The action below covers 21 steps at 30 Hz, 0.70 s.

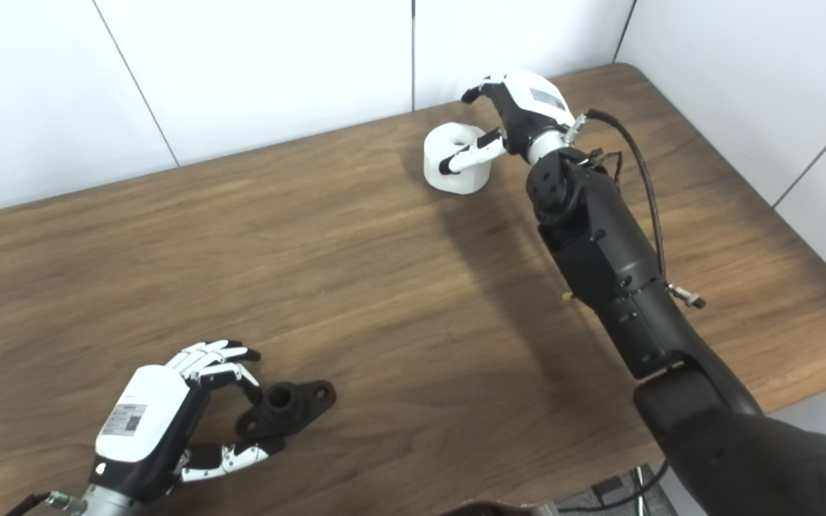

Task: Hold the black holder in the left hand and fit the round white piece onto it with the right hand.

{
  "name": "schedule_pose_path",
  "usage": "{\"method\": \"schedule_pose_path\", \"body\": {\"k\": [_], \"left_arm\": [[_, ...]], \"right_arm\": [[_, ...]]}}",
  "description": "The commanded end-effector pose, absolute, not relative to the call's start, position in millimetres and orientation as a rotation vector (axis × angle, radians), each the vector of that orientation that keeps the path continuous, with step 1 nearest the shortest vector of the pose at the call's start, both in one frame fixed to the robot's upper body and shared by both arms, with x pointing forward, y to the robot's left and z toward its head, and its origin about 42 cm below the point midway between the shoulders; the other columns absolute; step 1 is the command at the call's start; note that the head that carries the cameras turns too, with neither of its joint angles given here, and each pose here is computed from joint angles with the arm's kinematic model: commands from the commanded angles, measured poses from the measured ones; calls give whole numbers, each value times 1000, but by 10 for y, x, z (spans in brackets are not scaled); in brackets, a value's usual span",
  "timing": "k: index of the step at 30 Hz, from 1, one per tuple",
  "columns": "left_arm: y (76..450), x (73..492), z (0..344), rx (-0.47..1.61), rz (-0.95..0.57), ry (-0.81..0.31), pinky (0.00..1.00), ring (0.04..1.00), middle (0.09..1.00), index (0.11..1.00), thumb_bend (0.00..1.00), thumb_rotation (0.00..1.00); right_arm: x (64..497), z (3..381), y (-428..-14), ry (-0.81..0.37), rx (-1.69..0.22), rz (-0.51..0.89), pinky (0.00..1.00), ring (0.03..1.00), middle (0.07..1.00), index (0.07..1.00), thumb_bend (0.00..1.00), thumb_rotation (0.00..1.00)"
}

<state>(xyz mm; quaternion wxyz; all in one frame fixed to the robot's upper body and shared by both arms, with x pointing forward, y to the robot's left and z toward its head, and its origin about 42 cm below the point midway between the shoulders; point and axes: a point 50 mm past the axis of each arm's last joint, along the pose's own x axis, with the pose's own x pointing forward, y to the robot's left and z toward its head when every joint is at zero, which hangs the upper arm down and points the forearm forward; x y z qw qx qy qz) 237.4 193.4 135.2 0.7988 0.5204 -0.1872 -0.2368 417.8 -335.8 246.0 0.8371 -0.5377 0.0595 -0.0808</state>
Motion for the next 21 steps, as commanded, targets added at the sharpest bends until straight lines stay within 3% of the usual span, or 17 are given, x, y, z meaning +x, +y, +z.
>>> {"method": "schedule_pose_path", "body": {"k": [1,11,21], "left_arm": [[2004,2354,1285,1169,-509,-360,834,834,773,487,519,56],[2013,2356,1300,1176,-509,-350,838,840,781,488,518,58],[2014,2356,1296,1170,-504,-345,836,838,780,487,519,57]], "right_arm": [[4225,2741,-3396,55,-1173,-208,773,974,901,751,907,362],[4187,2711,-3373,74,-1186,-176,834,981,883,752,885,368],[4212,2634,-3432,89,-1185,-190,796,965,877,737,867,338]]}}
